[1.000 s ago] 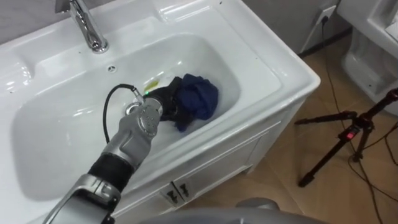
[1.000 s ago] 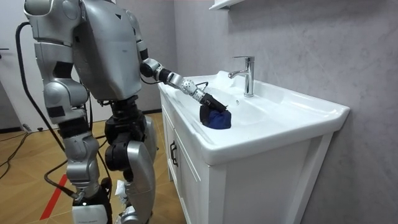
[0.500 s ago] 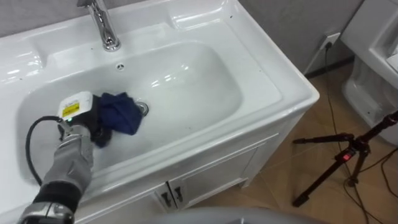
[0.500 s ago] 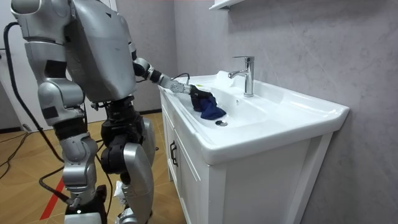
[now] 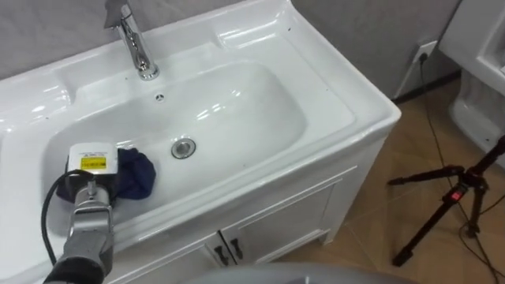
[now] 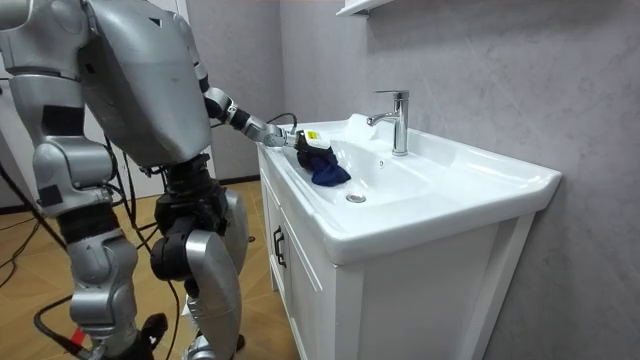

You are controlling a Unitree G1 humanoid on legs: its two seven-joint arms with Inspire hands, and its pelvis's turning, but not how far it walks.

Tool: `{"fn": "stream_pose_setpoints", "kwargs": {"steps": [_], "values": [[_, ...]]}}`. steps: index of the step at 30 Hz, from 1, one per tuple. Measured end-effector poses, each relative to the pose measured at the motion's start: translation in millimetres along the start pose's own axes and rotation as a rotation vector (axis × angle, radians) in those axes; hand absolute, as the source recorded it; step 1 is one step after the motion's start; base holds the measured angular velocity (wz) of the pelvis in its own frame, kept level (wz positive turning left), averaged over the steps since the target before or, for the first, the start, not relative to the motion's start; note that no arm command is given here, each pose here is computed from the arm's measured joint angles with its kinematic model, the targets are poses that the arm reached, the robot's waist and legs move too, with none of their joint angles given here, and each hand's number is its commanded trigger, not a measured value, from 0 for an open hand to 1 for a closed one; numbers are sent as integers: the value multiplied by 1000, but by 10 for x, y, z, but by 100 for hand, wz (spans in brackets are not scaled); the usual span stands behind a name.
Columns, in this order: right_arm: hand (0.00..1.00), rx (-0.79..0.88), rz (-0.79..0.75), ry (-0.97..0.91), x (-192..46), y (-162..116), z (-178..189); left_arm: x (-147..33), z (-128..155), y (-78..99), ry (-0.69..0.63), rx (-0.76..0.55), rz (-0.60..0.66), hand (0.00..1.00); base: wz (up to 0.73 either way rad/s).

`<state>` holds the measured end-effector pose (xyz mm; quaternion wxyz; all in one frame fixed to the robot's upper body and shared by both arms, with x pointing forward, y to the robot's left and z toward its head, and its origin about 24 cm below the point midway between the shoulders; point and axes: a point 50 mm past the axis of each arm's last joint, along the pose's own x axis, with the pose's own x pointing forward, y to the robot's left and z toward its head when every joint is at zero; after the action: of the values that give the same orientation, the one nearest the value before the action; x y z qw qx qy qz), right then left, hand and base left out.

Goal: Wipe basin

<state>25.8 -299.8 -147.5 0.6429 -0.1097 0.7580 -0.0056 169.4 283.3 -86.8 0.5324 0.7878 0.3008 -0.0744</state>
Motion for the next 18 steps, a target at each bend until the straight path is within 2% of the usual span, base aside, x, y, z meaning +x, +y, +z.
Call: {"fn": "stream_pose_setpoints", "kwargs": {"steps": [5,8,13,14,18], "values": [[0,21,-26,-68,-18,-25,98,12,-43,8,17,-29,-10,100,-1],[0,33,-56,-94,-25,-48,128,34,-100,34,32,-134,-11,100,12],[0,139,-71,-182,-25,-51,168,71,-224,119,79,-442,4,100,13],[0,165,-79,-202,-24,-51,172,96,-236,180,84,-507,24,100,17],[0,179,-97,-258,-19,-35,185,100,-303,330,91,-656,84,100,24]]}}
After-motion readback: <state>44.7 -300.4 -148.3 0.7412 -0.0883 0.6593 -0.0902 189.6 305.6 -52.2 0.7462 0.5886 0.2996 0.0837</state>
